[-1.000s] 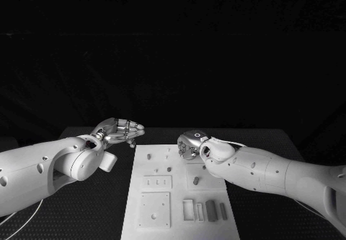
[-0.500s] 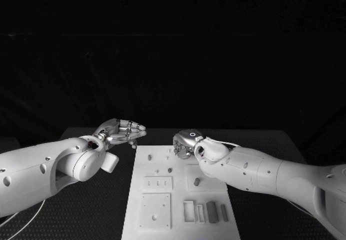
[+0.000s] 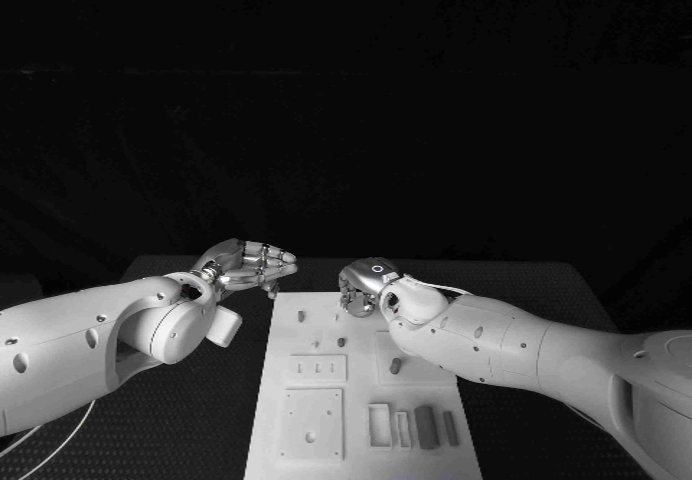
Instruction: Assemble the parts on the task board
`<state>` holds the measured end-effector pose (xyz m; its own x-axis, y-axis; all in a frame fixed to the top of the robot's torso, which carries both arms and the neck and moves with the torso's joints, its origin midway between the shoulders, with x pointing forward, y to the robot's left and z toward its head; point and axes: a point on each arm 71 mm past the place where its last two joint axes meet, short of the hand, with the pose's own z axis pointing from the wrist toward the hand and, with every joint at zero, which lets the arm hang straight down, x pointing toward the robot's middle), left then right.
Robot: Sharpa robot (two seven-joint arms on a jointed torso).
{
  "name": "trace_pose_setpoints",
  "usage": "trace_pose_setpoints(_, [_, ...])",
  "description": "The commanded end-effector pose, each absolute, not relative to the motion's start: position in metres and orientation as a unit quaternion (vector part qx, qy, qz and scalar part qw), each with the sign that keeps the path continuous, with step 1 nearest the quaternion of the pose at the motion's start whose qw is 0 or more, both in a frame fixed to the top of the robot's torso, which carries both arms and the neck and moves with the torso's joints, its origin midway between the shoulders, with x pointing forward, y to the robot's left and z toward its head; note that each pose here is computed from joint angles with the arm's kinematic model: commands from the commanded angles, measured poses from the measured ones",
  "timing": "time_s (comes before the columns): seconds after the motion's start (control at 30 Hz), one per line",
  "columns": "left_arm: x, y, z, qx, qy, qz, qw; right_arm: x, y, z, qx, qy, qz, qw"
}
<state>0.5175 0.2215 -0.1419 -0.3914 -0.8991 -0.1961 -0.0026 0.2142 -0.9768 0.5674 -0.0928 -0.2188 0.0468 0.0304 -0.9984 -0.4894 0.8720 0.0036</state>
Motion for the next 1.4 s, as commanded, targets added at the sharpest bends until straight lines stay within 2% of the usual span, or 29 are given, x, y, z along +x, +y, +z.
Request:
trace_pose_setpoints(0.03, [0.517, 0.218, -0.138, -0.342, 0.649, -0.53, 0.426, 0.568, -0.091, -0.217, -0.173, 0.658, 0.183, 0.71])
trace_pose_setpoints(0.53, [0.515, 0.213, -0.129, -0.334, 0.646, -0.537, 0.427, 0.571, -0.085, -0.217, -0.175, 0.657, 0.181, 0.711])
trace_pose_setpoints(1.4, [0.516, 0.214, -0.129, -0.335, 0.646, -0.536, 0.428, 0.574, -0.096, -0.218, -0.178, 0.658, 0.163, 0.713])
